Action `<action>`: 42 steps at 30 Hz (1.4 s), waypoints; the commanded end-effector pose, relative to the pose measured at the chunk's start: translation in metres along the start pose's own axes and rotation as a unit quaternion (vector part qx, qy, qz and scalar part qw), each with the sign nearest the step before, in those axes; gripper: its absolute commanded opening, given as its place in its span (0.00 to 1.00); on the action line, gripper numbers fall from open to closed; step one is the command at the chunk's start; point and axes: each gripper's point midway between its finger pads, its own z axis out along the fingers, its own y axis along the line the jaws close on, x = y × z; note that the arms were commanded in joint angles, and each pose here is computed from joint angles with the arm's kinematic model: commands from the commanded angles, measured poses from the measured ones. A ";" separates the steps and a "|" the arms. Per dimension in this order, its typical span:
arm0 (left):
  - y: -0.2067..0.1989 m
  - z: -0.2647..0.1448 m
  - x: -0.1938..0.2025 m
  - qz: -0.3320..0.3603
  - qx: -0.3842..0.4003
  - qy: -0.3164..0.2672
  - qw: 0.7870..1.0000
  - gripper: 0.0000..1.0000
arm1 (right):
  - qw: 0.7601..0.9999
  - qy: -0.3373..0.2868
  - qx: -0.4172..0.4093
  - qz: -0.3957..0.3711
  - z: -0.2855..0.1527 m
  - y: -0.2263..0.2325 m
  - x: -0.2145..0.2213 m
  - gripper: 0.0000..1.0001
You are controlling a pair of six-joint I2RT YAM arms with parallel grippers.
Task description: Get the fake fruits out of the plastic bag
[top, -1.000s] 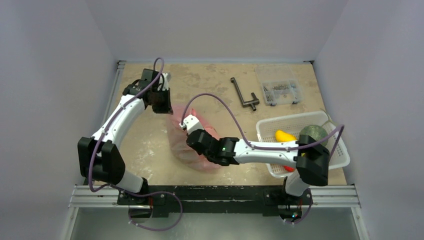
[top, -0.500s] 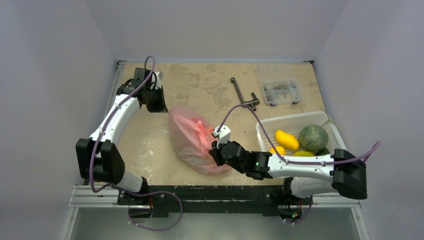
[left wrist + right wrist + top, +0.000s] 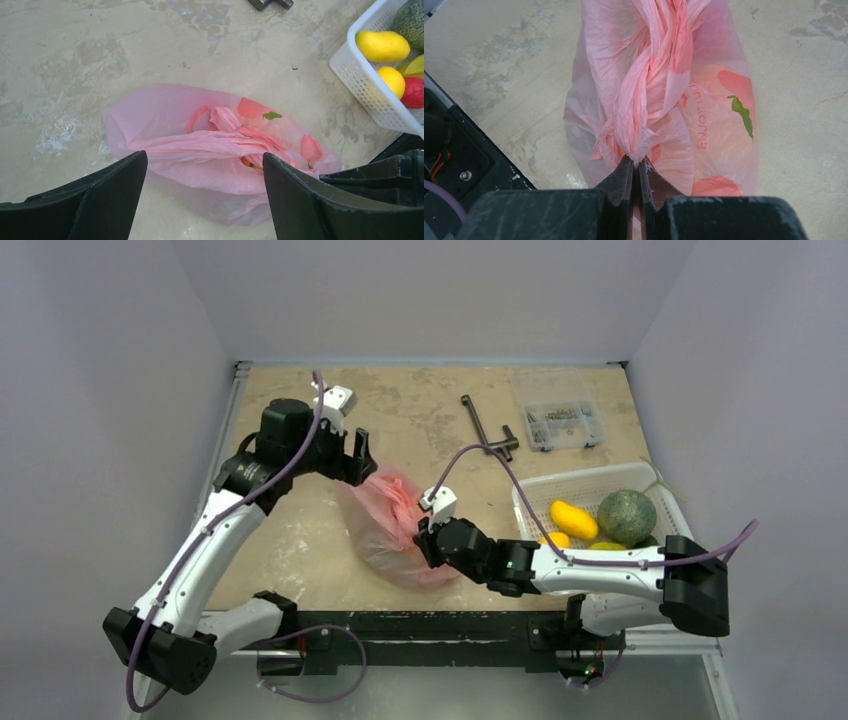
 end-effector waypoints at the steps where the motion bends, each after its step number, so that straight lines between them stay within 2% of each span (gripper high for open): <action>1: 0.000 0.014 0.007 0.055 -0.010 0.014 0.998 0.88 | 0.999 -0.036 -0.006 0.007 -0.002 0.008 -0.026 0.00; 5: -0.024 0.031 0.025 0.088 0.024 0.064 0.994 0.94 | 0.999 -0.036 -0.008 0.007 -0.001 0.009 -0.028 0.00; 14: -0.053 0.052 0.054 0.120 0.081 0.140 0.980 0.93 | 0.999 -0.034 -0.009 0.006 0.000 0.011 -0.027 0.00; 18: -0.055 0.058 0.064 0.128 0.080 0.162 0.975 0.92 | 0.999 -0.035 -0.008 0.004 0.001 0.011 -0.027 0.00; 22: -0.043 0.067 0.066 0.137 0.035 0.171 0.975 0.89 | 0.999 -0.035 -0.011 0.005 0.002 0.012 -0.028 0.00; 25: -0.033 0.074 0.068 0.141 0.001 0.185 0.973 0.76 | 0.999 -0.035 -0.012 0.005 0.002 0.012 -0.027 0.00; 28: -0.029 0.081 0.072 0.142 -0.013 0.202 0.969 0.74 | 0.999 -0.035 -0.013 0.007 0.003 0.013 -0.027 0.00; 31: -0.024 0.084 0.073 0.144 -0.028 0.211 0.966 0.64 | 0.999 -0.034 -0.015 0.010 0.003 0.014 -0.026 0.00; 35: -0.016 0.083 0.068 0.148 -0.052 0.209 0.965 0.38 | 0.999 -0.032 -0.016 0.012 0.003 0.014 -0.024 0.00; 41: 0.003 0.067 0.044 0.140 -0.121 0.158 0.970 0.00 | 0.999 -0.026 -0.014 0.014 0.004 0.013 -0.019 0.00; 42: 0.010 0.062 0.040 0.139 -0.143 0.148 0.969 0.00 | 0.999 -0.026 -0.014 0.015 0.004 0.013 -0.019 0.00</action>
